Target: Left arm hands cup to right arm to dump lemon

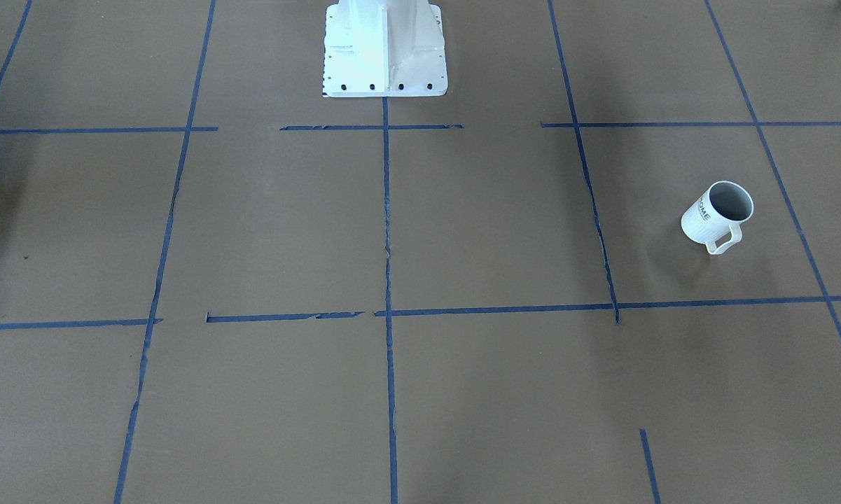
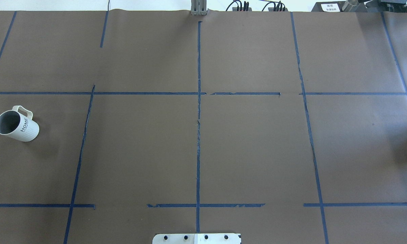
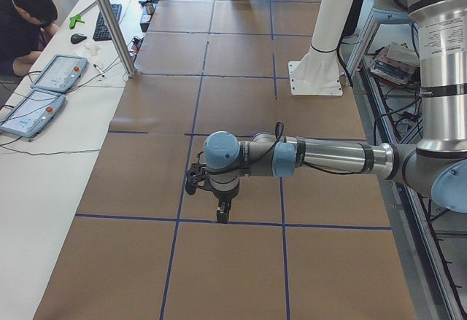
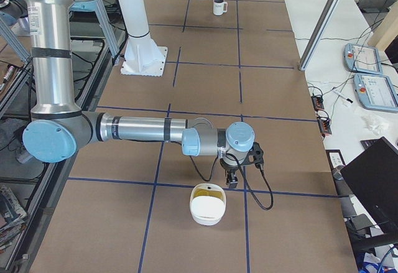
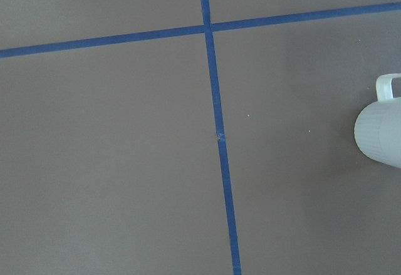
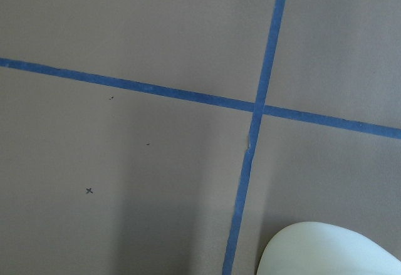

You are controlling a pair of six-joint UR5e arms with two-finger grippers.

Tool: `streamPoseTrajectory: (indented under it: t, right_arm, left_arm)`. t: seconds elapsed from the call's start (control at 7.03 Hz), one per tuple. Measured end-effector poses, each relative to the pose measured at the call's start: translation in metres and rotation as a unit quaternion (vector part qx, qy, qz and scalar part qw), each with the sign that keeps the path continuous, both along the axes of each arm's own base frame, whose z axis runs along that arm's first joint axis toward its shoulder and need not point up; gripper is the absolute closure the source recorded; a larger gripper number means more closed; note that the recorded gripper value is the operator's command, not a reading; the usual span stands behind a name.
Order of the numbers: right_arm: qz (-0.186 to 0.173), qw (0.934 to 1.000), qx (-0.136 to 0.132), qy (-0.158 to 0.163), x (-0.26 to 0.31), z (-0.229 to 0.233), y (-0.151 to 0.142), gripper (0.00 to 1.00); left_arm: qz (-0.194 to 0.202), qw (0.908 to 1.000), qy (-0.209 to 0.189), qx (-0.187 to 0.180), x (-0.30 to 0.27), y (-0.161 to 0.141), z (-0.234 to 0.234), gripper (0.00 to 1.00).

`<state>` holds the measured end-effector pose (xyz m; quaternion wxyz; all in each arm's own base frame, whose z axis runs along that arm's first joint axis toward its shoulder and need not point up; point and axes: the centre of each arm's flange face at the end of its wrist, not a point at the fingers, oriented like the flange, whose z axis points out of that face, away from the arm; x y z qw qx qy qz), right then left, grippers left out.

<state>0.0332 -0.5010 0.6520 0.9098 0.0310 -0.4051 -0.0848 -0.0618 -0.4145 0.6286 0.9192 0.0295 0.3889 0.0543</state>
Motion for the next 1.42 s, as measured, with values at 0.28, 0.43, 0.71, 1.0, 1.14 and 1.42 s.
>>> streamPoseTrajectory:
  t: [0.28,0.43,0.71,1.0,1.14,1.42]
  right_arm:
    - [0.0,1.0,0.001,0.0,0.0,0.0,0.0,0.0]
    - [0.0,1.0,0.001,0.0,0.0,0.0,0.0,0.0]
    - [0.0,1.0,0.003,0.006,0.003,0.001,0.0,0.0]
    - [0.007,0.9994,0.007,0.032,0.011,0.001,0.001,0.0]
    - [0.008,0.9992,0.007,0.039,0.013,0.001,0.001,0.0]
    - [0.01,0.9991,0.004,0.042,0.014,0.003,0.002,0.0]
  left_arm:
    - [0.0,1.0,-0.003,-0.003,0.0,0.002,0.004,0.0]
    - [0.0,1.0,-0.007,-0.003,-0.001,0.003,0.004,0.0]
    - [-0.001,0.9999,-0.01,0.0,-0.001,0.003,0.001,0.0]
    - [-0.001,0.9999,-0.012,0.004,-0.002,0.002,-0.002,0.0]
    - [0.0,0.9999,-0.012,0.004,-0.002,0.003,-0.002,0.0]
    - [0.0,0.9999,-0.011,0.006,-0.001,0.001,-0.004,0.0]
